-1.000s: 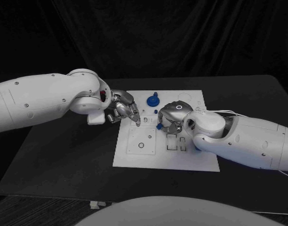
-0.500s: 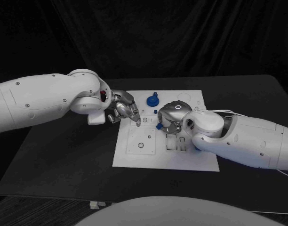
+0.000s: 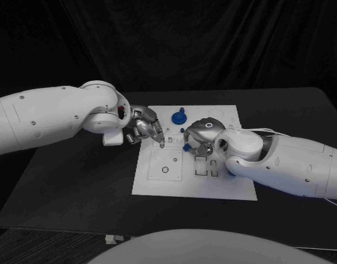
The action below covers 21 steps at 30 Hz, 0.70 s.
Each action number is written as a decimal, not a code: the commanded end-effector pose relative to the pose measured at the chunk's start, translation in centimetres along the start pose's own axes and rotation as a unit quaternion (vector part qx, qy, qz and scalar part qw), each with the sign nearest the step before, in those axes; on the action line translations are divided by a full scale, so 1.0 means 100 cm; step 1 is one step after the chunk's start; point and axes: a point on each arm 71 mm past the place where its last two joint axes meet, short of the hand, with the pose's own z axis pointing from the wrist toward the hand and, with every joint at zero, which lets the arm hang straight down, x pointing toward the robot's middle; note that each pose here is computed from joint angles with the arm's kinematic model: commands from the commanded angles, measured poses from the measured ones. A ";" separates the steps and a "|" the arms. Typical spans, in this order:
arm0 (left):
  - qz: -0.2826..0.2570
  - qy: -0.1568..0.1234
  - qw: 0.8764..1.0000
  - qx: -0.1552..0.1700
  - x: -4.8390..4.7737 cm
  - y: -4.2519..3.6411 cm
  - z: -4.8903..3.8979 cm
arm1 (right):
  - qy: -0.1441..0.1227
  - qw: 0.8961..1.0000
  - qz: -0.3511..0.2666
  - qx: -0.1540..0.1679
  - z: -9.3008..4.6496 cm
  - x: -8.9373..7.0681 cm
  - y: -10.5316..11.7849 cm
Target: Assemble the parts on the task board
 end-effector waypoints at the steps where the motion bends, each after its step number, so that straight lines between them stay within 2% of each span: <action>1: 0.000 0.008 1.000 0.011 0.0019 -0.0023 0.0010 | 0.035 0.999 0.004 0.007 -0.003 0.016 -0.004; 13: 0.000 0.009 1.000 0.009 0.0016 -0.0015 0.0013 | 0.037 0.999 0.004 0.002 -0.003 0.017 -0.003; 21: 0.000 0.008 1.000 0.009 0.0012 -0.0011 0.0015 | 0.028 1.000 0.007 0.001 -0.004 0.016 -0.004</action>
